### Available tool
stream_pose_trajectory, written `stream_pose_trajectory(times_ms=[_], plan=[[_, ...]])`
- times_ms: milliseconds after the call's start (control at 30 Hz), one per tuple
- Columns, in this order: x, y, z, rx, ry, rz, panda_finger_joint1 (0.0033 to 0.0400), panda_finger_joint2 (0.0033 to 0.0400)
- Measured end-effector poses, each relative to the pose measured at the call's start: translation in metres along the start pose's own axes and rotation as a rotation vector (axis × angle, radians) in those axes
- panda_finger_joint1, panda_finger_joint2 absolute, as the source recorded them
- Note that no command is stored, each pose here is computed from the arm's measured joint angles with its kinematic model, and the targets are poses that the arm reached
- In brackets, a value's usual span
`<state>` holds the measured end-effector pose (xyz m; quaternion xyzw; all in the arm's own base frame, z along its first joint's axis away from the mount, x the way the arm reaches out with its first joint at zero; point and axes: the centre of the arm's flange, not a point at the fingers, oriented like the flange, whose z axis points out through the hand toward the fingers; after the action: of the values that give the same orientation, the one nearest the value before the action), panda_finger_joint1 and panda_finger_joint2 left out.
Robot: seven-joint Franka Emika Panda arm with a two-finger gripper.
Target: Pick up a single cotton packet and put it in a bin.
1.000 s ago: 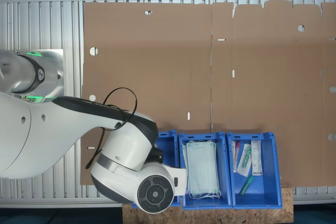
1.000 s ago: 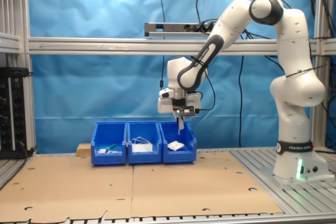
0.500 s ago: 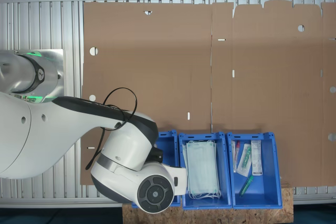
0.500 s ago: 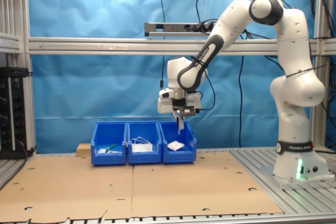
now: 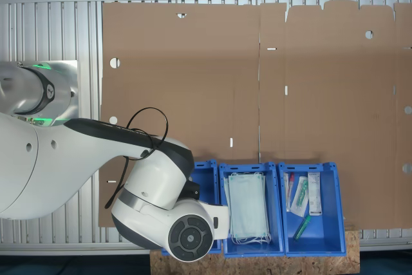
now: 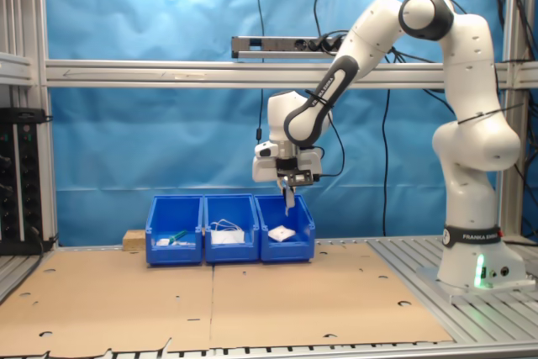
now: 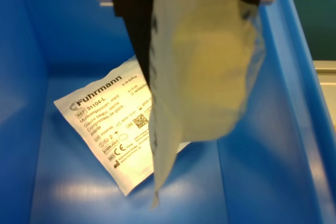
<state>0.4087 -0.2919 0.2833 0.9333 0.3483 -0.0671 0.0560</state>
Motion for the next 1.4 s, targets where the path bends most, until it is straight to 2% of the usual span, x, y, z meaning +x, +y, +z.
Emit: stream_pose_trajectory(times_ms=[267,300,433,467,733,767,1400], plan=[[0.0000,0.0000,0.0000,0.000,0.000,-0.007,0.0055,0.0055],[0.0000,0.0000,0.0000,0.000,0.000,-0.007,0.0185,0.0185],[0.0000,0.0000,0.0000,0.000,0.000,-0.008,0.0185,0.0185],[0.0000,0.0000,0.0000,0.000,0.000,-0.008,0.0272,0.0272],[0.0000,0.0000,0.0000,0.000,0.000,-0.010,0.0272,0.0272],[0.0000,0.0000,0.0000,0.000,0.000,-0.010,0.0388,0.0388],[0.0000,0.0000,0.0000,0.000,0.000,-0.011,0.0399,0.0399]])
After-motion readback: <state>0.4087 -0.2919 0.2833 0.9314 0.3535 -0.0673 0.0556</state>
